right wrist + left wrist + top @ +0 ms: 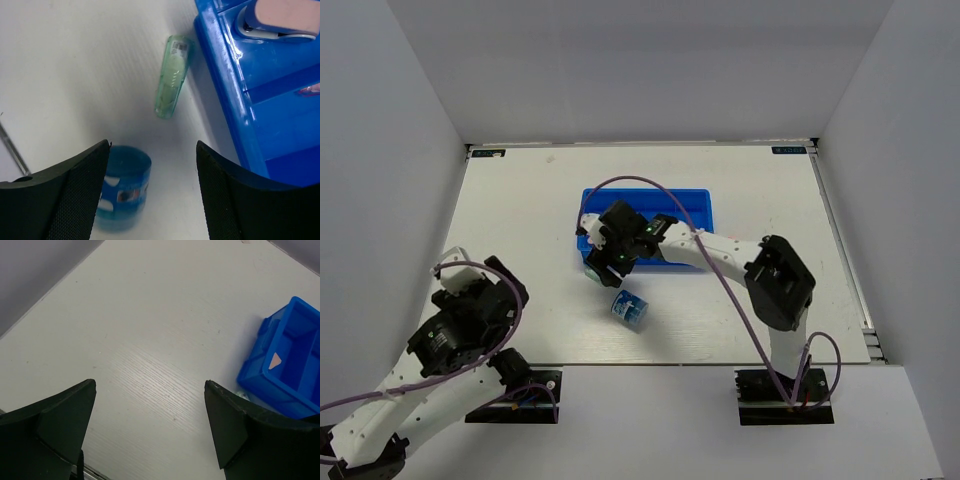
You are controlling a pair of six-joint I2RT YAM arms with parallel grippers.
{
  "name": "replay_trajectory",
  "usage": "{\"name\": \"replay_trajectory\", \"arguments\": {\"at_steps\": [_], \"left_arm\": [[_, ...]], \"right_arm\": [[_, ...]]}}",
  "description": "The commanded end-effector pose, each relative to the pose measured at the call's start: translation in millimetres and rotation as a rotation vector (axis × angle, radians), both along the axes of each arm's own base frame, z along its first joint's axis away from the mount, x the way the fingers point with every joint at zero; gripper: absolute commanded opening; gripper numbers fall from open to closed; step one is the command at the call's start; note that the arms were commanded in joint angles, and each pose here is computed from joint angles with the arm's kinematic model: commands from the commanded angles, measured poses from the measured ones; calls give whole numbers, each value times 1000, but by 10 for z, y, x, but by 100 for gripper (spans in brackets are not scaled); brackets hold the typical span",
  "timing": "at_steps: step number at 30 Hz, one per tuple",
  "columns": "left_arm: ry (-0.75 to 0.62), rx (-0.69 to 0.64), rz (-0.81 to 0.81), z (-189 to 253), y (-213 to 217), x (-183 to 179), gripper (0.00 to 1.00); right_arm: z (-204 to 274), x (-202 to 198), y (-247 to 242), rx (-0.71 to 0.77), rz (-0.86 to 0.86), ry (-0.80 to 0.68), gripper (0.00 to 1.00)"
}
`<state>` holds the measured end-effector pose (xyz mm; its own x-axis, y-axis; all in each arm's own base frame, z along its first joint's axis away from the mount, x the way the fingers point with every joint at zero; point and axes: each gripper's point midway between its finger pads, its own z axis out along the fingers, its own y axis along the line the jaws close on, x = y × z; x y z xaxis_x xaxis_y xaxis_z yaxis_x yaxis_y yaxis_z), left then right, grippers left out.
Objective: Sort the stationery into containers
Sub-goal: Pick up the stationery from the center of the board.
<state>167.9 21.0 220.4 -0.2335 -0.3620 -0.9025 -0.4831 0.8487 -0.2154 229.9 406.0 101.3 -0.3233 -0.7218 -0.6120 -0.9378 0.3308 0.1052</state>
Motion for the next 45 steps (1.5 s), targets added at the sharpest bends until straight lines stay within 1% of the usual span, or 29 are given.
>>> {"name": "replay_trajectory", "arguments": {"at_steps": [1,2,5,9,10,13,14,19,22,26,27,31,33,34,36,38,39,40,42,43,44,45], "left_arm": [[81,164,59,-169,407,-269,99],[74,160,58,-171,415,-276,99],[69,157,50,-201,419,-281,99],[82,163,28,-269,368,-253,99],[88,165,24,-279,360,-251,99],[113,173,12,-360,321,-242,99],[110,169,10,-361,312,-235,99],[114,170,2,-369,303,-233,99],[115,173,-2,-373,311,-241,99],[109,166,-2,-386,328,-258,99],[105,162,-3,-387,327,-257,99],[102,160,2,-386,341,-266,99],[104,161,-2,-396,336,-267,99],[103,160,1,-399,343,-270,99],[102,156,1,-404,339,-269,99],[101,155,-2,-403,339,-270,99],[99,152,0,-409,338,-269,99],[100,151,-2,-407,333,-268,99],[103,153,-4,-416,328,-265,99],[103,154,-6,-415,323,-262,99],[104,153,-7,-421,325,-266,99],[99,147,-10,-406,314,-258,99]], "right_arm": [[5,171,176,9,-128,-37,73],[-4,124,232,8,-120,-45,74],[-156,167,287,-10,-148,-58,74],[-311,125,395,-24,-131,-52,74],[-330,181,374,-41,-157,-84,74],[-436,189,419,-56,-165,-103,74],[-504,192,430,-63,-166,-102,73],[-623,239,503,-75,-167,-128,73],[-713,245,521,-86,-162,-123,70],[-814,237,527,-99,-154,-109,60],[-837,217,533,-100,-151,-101,56],[-893,119,475,-113,-137,-67,42],[-1004,33,369,-144,-127,-43,39],[-957,19,372,-133,-126,-50,36],[-1043,-52,259,-161,-123,-35,32],[-999,-86,232,-156,-118,-37,27],[-978,-146,182,-158,-108,-29,23],[-1008,-175,157,-166,-102,-22,23],[-930,-238,122,-156,-83,-17,16],[-893,-330,141,-139,-53,13,16],[-735,-346,167,-105,-38,4,12],[-692,-370,163,-99,-24,3,12]]}}
